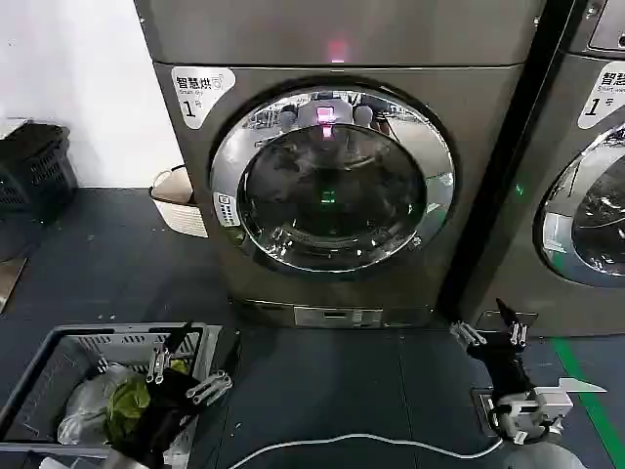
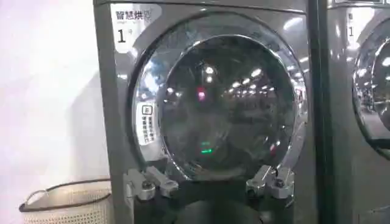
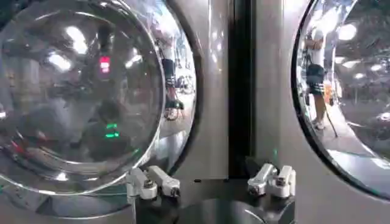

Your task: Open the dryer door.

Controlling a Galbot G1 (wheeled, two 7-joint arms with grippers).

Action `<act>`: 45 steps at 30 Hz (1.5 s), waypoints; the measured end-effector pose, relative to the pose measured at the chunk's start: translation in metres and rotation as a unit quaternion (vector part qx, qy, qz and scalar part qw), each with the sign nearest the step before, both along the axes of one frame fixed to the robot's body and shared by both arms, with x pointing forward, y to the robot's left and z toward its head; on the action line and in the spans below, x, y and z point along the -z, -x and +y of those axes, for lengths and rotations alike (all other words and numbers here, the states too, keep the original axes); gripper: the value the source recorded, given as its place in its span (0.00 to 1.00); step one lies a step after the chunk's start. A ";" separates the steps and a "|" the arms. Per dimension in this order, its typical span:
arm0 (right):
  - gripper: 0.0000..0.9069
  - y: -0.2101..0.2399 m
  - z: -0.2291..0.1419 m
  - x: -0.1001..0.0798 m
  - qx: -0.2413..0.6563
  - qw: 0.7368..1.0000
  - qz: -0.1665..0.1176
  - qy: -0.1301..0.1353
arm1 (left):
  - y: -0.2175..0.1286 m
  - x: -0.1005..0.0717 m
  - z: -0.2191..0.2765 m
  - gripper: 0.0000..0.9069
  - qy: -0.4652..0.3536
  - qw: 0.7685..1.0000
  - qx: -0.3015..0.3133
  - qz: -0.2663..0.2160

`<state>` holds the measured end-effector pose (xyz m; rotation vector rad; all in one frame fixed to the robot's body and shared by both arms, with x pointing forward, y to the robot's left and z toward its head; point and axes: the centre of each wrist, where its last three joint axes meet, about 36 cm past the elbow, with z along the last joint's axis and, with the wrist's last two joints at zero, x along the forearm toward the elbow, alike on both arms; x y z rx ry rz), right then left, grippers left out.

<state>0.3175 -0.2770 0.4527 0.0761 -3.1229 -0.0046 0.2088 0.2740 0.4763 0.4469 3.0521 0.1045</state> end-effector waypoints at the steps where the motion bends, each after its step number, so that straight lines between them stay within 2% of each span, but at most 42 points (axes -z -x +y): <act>1: 1.00 -0.002 -0.002 -0.001 -0.005 1.000 -0.001 0.001 | 0.000 0.000 -0.001 1.00 0.001 1.000 0.001 -0.001; 10: 1.00 -0.034 -0.014 -0.015 -0.085 0.996 -0.008 0.008 | -0.001 -0.004 -0.004 1.00 0.006 1.000 0.007 -0.004; 17: 1.00 -0.064 -0.006 -0.027 -0.163 0.986 -0.014 0.016 | -0.003 -0.006 -0.004 1.00 0.007 1.000 0.008 -0.006; 30: 1.00 -0.125 0.050 -0.037 -0.283 0.959 -0.023 0.027 | -0.003 -0.007 -0.006 1.00 0.010 1.000 0.023 -0.002; 45: 1.00 -0.159 0.107 -0.037 -0.337 0.941 -0.021 0.041 | -0.001 -0.007 -0.010 1.00 0.014 1.000 0.026 0.004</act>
